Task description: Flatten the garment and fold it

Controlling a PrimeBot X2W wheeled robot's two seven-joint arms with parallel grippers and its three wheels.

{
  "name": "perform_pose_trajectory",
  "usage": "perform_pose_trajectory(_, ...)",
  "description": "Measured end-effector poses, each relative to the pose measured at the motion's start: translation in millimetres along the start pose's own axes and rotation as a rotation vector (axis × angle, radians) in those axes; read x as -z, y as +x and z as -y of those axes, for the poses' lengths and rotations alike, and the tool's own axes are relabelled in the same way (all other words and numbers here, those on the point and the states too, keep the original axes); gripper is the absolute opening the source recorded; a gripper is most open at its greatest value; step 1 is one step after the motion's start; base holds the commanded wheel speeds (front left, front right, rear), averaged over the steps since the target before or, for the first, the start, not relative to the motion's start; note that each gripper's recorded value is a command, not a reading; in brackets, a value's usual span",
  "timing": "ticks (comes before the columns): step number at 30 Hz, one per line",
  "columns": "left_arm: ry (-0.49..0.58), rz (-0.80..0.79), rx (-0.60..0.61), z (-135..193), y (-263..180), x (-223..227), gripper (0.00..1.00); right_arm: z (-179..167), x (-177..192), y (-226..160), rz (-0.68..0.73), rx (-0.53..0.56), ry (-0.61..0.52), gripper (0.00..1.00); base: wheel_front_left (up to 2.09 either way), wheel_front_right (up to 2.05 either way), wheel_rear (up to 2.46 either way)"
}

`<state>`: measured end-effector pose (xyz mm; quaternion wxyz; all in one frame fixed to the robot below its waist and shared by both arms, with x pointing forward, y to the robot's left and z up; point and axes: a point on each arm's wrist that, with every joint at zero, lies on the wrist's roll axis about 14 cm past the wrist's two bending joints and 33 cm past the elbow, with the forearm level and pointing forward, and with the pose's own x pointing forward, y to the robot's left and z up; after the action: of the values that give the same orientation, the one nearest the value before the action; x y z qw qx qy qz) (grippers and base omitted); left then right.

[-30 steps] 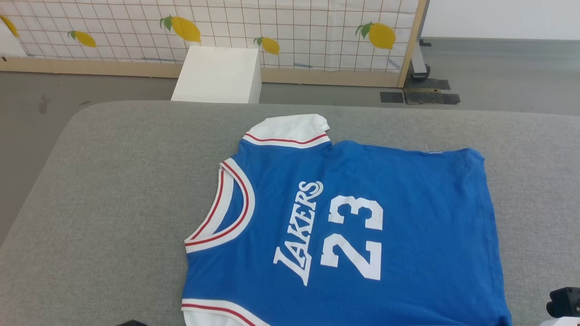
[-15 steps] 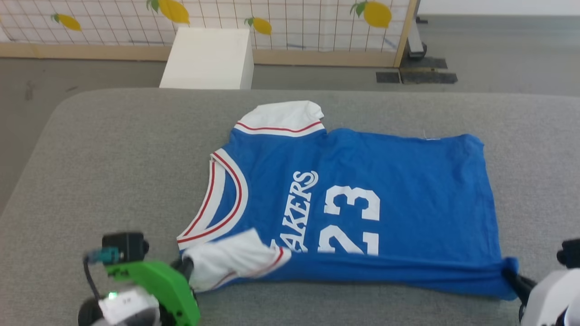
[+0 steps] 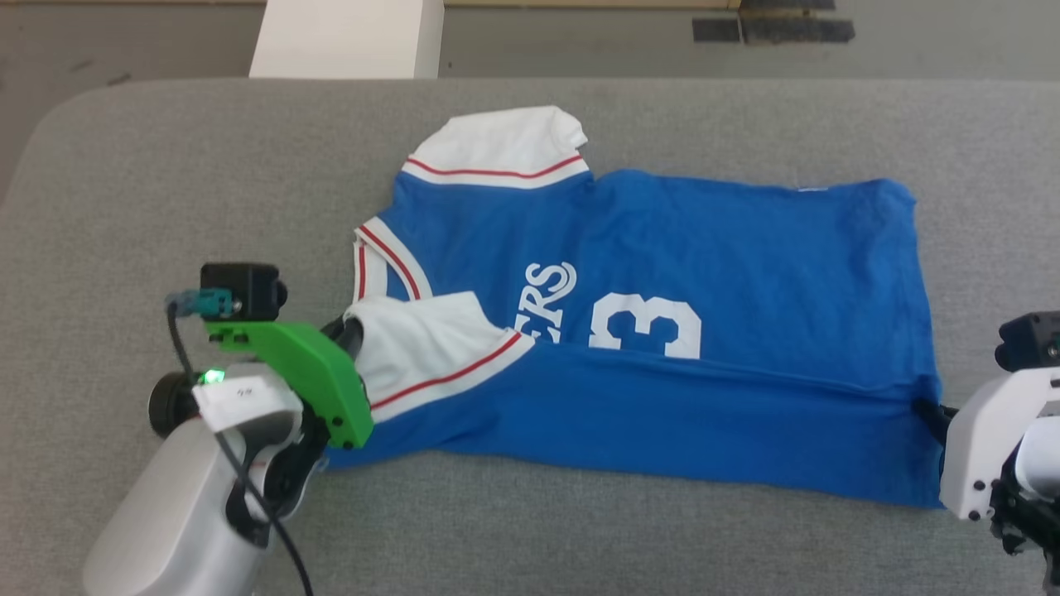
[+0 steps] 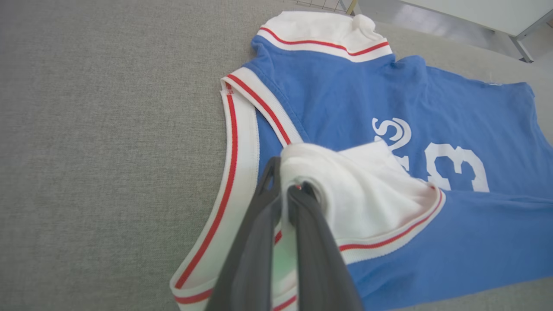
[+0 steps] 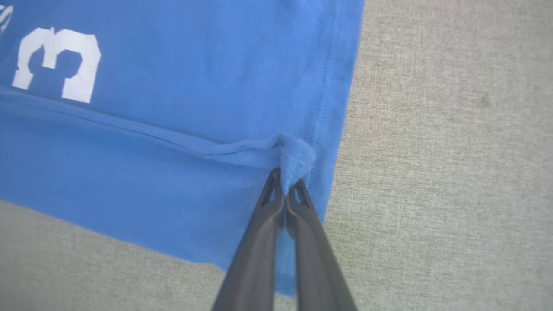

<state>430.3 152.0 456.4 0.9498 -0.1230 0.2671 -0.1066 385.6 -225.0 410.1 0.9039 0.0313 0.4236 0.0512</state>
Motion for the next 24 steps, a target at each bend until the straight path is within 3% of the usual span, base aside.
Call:
perform_pose_trajectory(10, 0.033, -0.186, -0.030, -19.2, 44.0, 39.8, 0.00, -0.4, 19.4, 30.3, -0.191, 0.014, -0.042, 0.00, 0.00, 0.00, 0.00)
perform_pose_trajectory(15, 0.030, -0.233, -0.040, -24.8, 50.8, 51.9, 0.00, -2.7, 21.9, 35.0, -0.223, 0.010, -0.051, 0.00, 0.00, 0.00, 0.00)
perform_pose_trajectory(16, 0.029, -0.231, -0.041, -24.7, 51.4, 51.6, 0.25, -2.8, 21.7, 34.8, -0.222, 0.010, -0.051, 0.00, 0.00, 0.00, 0.00)
perform_pose_trajectory(17, 0.028, -0.230, -0.040, -24.4, 51.7, 51.6, 0.65, -2.9, 21.6, 34.5, -0.221, 0.010, -0.050, 0.32, 0.00, 0.00, 0.00)
perform_pose_trajectory(18, 0.027, -0.221, -0.039, -24.2, 51.4, 50.1, 1.00, -3.3, 21.1, 33.9, -0.218, 0.009, -0.048, 0.70, 0.00, 0.00, 0.00)
perform_pose_trajectory(19, 0.028, -0.218, -0.040, -24.0, 50.7, 49.3, 1.00, -3.2, 19.6, 33.1, -0.209, 0.010, -0.046, 1.00, 0.00, 0.00, 0.00)
perform_pose_trajectory(24, 0.021, -0.096, -0.086, -34.1, 36.6, 18.0, 1.00, -2.5, 6.1, 19.1, -0.079, 0.013, 0.014, 1.00, 0.00, 0.00, 0.00)
